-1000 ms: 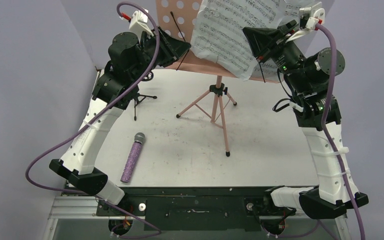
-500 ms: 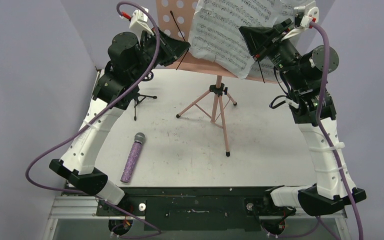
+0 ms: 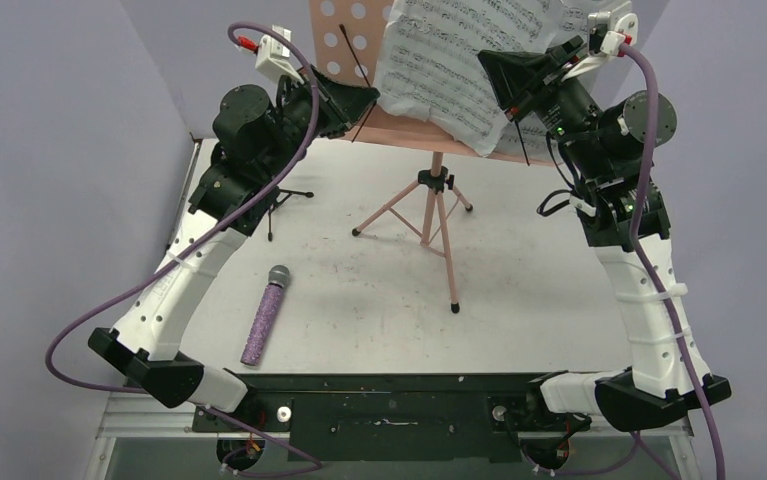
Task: Set up the instrument practice props
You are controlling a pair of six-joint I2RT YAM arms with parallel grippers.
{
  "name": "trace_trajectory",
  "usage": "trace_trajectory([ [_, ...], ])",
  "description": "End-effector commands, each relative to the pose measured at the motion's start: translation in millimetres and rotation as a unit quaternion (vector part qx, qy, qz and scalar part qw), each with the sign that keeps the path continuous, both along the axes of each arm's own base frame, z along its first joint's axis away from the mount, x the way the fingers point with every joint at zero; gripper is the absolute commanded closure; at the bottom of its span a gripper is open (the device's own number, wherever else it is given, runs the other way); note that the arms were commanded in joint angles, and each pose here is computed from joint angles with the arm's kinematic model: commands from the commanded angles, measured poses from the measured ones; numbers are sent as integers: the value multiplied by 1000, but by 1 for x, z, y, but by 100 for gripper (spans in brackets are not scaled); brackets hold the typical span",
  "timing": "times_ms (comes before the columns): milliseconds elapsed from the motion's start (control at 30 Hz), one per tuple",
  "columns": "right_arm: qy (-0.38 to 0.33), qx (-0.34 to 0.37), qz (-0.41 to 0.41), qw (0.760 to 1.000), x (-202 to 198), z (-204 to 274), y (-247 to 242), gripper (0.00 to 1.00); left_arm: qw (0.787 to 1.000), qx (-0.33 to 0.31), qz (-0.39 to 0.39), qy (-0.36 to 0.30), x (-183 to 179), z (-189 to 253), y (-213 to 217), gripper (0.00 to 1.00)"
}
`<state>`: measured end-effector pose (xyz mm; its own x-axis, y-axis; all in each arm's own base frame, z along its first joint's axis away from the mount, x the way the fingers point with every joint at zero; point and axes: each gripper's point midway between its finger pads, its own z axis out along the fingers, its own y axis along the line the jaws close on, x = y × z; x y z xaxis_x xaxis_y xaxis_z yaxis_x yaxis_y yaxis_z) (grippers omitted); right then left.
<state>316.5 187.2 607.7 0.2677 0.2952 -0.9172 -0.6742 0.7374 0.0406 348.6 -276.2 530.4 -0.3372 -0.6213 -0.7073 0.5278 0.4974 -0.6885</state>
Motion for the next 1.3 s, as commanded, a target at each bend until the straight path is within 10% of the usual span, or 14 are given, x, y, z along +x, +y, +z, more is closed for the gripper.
trace_trajectory([
  [0,-27,11,10,1000,-4,14,3,95,998,-9,3,-69,-16,33,10,100],
  [1267,-40,14,66,997,8,21,45,95,988,33,-10,-149,-42,39,2,100],
])
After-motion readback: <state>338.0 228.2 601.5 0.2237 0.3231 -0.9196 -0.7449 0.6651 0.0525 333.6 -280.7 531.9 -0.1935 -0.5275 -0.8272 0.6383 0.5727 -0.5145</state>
